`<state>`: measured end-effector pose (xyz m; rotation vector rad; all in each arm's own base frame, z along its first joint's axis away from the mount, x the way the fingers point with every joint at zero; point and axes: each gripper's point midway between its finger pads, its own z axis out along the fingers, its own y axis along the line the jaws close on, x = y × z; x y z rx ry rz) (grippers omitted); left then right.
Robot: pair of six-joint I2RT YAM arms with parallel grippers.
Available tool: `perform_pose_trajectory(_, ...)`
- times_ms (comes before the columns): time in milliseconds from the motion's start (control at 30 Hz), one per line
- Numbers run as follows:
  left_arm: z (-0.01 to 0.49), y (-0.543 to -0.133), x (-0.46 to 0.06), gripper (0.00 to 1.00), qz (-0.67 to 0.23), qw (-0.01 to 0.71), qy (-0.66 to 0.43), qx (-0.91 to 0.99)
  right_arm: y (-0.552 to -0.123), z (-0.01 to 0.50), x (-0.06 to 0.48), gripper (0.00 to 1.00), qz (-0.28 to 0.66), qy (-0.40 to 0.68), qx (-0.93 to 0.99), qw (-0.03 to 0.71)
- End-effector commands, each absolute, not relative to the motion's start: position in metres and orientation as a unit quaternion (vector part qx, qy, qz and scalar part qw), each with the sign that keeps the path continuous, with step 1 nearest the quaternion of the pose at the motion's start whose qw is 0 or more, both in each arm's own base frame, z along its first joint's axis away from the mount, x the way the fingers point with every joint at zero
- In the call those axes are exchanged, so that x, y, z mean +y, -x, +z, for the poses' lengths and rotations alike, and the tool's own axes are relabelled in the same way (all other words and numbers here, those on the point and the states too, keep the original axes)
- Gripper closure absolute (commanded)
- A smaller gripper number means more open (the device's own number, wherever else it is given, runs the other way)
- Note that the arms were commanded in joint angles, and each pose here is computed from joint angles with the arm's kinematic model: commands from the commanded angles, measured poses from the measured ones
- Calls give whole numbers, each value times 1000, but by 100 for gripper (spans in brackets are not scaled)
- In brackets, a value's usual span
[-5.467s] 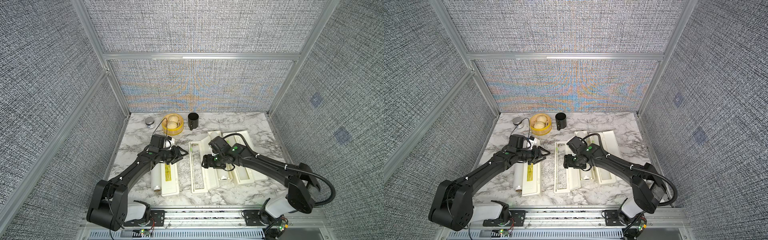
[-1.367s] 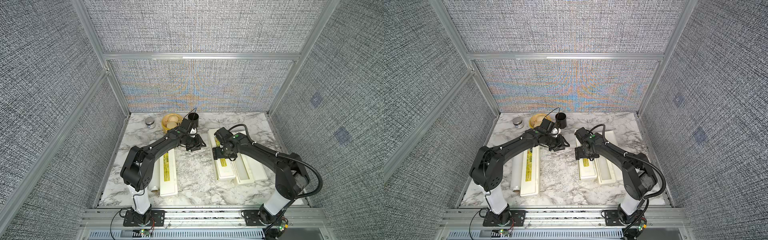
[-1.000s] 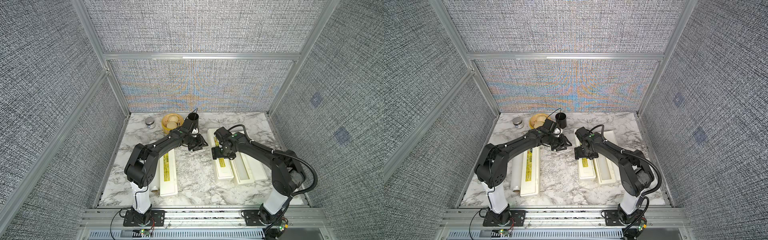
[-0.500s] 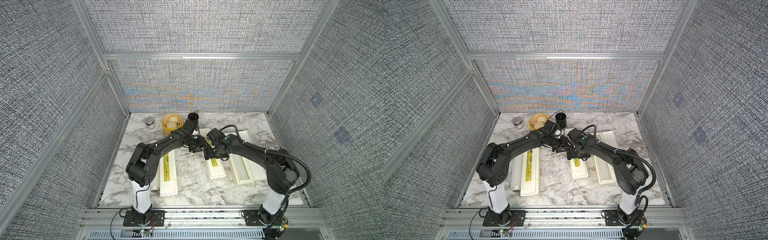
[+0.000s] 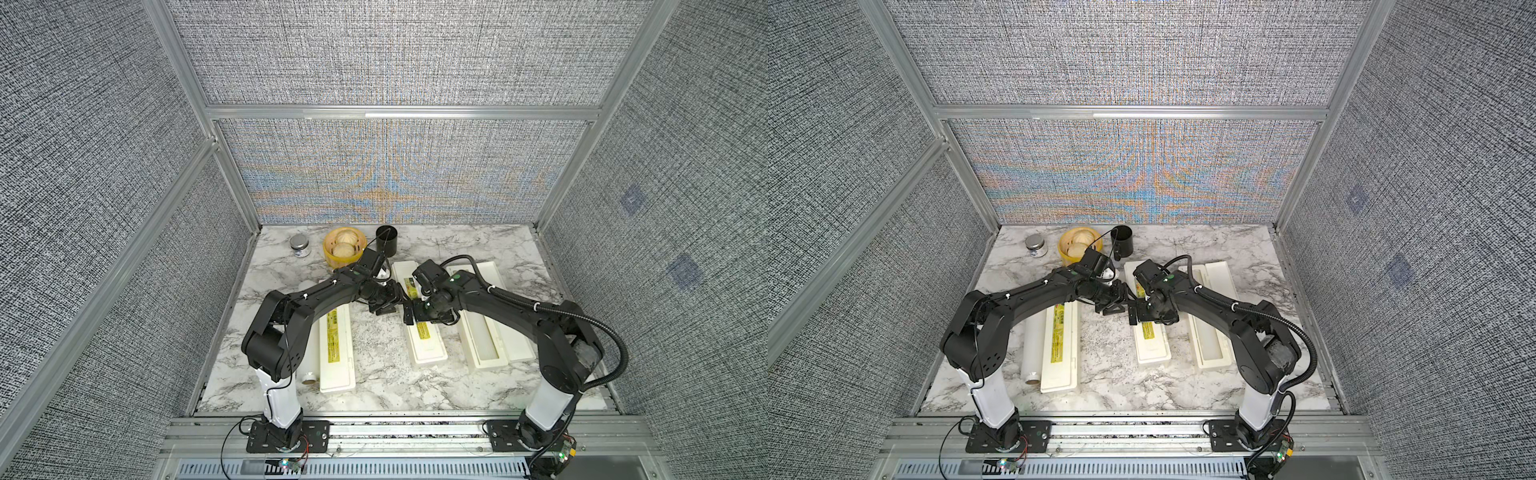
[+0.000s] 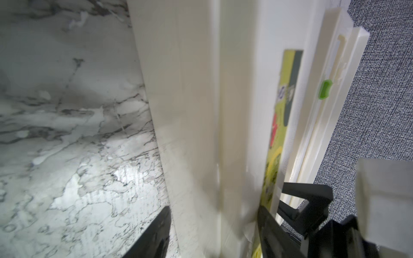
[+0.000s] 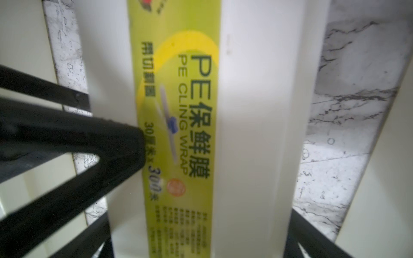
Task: Put plastic wrap rolls into dispensers
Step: Close the lid on the plastic wrap cutting box.
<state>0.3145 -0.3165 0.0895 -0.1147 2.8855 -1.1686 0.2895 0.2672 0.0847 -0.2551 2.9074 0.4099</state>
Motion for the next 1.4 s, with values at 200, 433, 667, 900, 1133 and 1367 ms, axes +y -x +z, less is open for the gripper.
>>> perform_pose_trajectory(200, 83, -316, -321, 40, -398, 12, 48, 916, -277, 71, 275, 1, 157, 92, 981, 65)
perform_pose_trajectory(433, 59, -309, -310, 45, -370, -1, 63, 927, -278, 88, 274, 1, 162, 104, 978, 76)
perform_pose_trajectory(667, 35, -302, -296, 49, -334, -16, 65, 940, -271, 101, 268, 1, 163, 117, 977, 74)
perform_pose_trajectory(900, 25, -300, -288, 49, -330, -22, 74, 941, -262, 99, 252, 1, 169, 124, 976, 60)
perform_pose_trajectory(1133, 35, -301, -288, 48, -358, -23, 72, 931, -241, 78, 259, 1, 232, 122, 965, 13)
perform_pose_trajectory(1367, 54, -294, -299, 43, -402, -31, 62, 913, -237, 60, 262, 6, 244, 97, 965, -8)
